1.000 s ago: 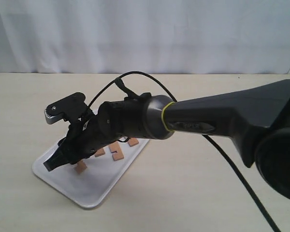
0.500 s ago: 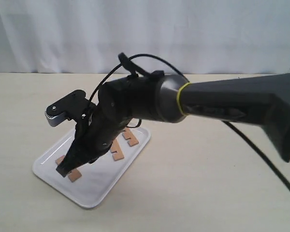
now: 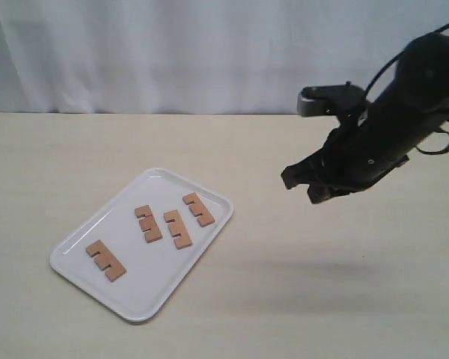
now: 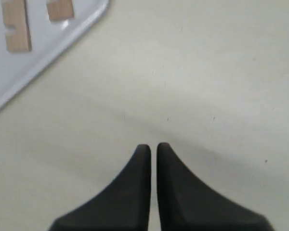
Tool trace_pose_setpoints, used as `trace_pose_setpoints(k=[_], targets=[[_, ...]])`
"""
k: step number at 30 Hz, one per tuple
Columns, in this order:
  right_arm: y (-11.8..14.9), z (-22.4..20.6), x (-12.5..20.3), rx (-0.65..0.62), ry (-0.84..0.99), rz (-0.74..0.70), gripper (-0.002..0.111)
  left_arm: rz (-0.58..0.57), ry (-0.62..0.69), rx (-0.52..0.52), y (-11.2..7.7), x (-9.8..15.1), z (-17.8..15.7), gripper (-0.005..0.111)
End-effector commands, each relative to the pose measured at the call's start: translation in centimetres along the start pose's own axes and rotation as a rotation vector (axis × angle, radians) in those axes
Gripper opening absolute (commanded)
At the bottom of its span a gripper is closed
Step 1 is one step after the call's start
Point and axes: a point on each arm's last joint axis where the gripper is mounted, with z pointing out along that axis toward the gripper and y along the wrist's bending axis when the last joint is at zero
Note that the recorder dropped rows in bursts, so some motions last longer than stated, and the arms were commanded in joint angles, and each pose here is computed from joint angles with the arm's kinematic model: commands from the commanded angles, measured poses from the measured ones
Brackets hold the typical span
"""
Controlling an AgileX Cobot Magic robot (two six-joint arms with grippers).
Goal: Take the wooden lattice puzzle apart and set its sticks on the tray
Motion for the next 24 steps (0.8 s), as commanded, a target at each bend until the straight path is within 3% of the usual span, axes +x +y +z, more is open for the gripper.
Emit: trace_pose_setpoints(k=[1,6,11,24], targets=[[0.3,-4.2,1.9,0.011,-0.354,0.013,0.004,0.000,-0.010,0.008,0.0,-0.1,0.0,0.000],[0.5,-7.1,4.8,0.023,-0.576,0.007,0.004,0.000,-0.010,0.008,0.0,-0.1,0.0,0.000],[0.7,-9.0,6.7,0.018,-0.627,0.000,0.004,0.000,-0.010,0.008,0.0,-0.1,0.0,0.000],[1.2,-10.7,7.2,0.007,-0.688,-0.017,0.004,0.000,-0.010,0.008,0.0,-0.1,0.0,0.000]])
